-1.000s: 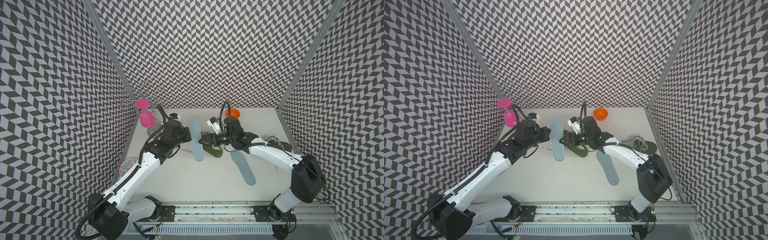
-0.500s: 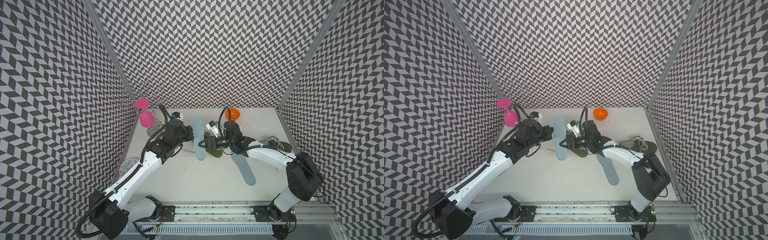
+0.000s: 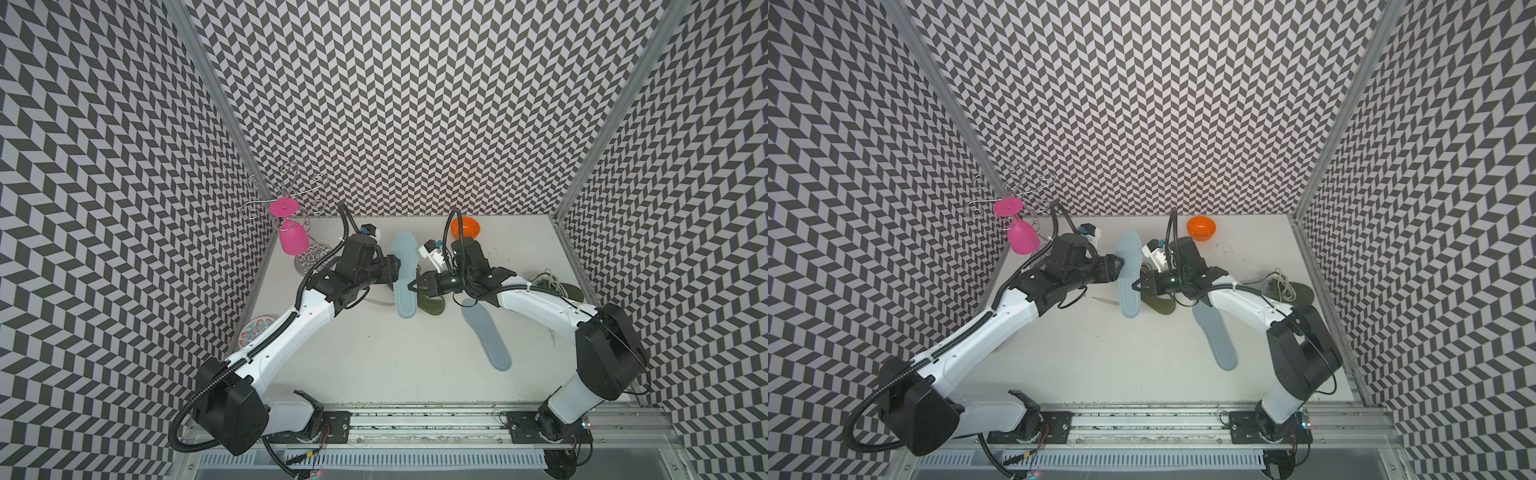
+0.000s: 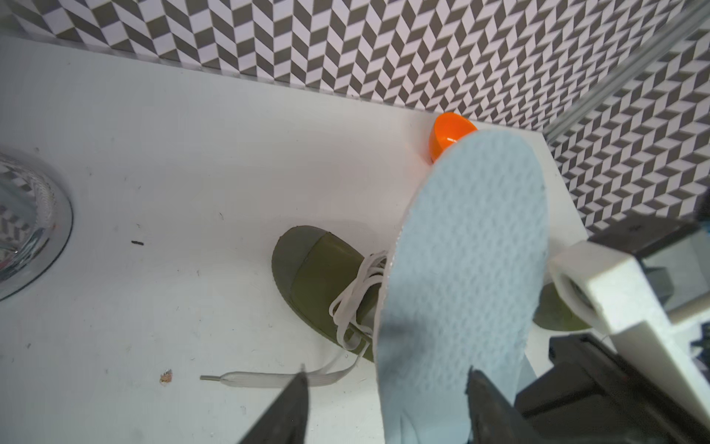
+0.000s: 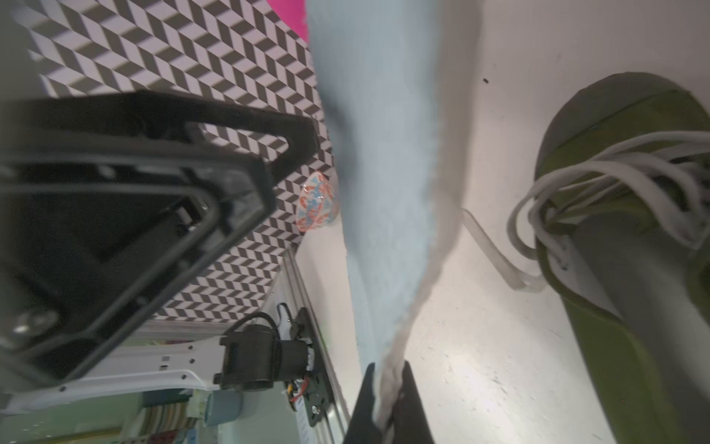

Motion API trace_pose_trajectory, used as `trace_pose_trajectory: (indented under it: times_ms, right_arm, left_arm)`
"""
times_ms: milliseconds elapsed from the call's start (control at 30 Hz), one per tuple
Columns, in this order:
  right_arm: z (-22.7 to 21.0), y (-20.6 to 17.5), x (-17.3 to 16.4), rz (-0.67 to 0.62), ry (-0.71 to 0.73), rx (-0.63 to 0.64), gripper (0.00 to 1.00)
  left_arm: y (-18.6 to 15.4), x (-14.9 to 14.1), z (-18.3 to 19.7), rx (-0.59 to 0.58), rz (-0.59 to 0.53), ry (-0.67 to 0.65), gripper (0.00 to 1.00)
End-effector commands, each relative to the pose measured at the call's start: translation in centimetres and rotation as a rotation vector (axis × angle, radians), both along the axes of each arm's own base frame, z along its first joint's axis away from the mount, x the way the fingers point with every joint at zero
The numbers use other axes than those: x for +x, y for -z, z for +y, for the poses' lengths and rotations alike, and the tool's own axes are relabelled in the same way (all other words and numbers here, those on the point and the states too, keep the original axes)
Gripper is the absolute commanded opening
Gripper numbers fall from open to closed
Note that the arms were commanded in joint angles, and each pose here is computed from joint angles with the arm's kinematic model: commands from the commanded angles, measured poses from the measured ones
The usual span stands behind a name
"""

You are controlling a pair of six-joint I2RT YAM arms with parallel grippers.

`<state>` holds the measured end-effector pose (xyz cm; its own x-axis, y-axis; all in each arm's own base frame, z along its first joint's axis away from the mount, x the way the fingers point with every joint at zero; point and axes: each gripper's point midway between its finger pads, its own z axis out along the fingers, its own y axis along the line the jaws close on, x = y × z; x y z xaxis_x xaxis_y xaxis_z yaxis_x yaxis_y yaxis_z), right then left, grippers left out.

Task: Insert the insole into the shoe
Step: Pick up the insole from the center of the board.

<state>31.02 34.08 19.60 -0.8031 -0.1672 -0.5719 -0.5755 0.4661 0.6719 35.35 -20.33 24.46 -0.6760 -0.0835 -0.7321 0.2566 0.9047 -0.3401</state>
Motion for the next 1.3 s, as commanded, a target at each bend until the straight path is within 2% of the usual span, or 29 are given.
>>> trace_pose_trajectory:
  times_ms: [0,167,300,400,533,700,800,1033,1267]
  right_arm:
    - [-1.8,1.4,-0.6,-0.123,-0.065,-0.172,0.03]
    - [-3.3,3.3,-2.7,-0.150,-0.101,-0.252,0.03]
    - [-4.0,4.4,-3.1,-0.139,-0.103,-0.306,0.03]
    - [-3.8,4.3,-3.4,-0.153,-0.116,-0.313,0.02]
    - [-3.3,4.4,-4.0,-0.158,-0.140,-0.324,0.02]
    - [-3.1,5.1,-4.1,-0.175,-0.142,-0.374,0.02]
    - [-3.0,4.8,-4.0,-0.198,-0.146,-0.363,0.02]
    - [-2.7,5.6,-4.6,-0.205,-0.174,-0.378,0.02]
    - [-2.3,5.4,-5.1,-0.225,-0.196,-0.393,0.03]
  left_arm:
    - [0.0,-0.5,0.7,0.144,-0.006,0.200,0.75]
    - [1.0,-1.0,-0.5,0.208,-0.014,0.442,0.78]
    - [-0.9,-1.0,-2.6,0.174,-0.084,0.599,0.78]
    - [-0.6,-0.4,-2.6,0.255,-0.089,0.658,0.78]
    - [-0.7,1.1,-2.2,0.287,-0.091,0.682,0.77]
    - [0.9,0.7,-2.6,0.282,-0.065,0.768,0.70]
    - [2.4,0.5,-2.2,0.273,-0.036,0.765,0.70]
    - [3.3,-0.5,-2.4,0.239,-0.042,0.806,0.68]
    - [3.1,-1.2,-3.4,0.174,-0.066,0.855,0.53]
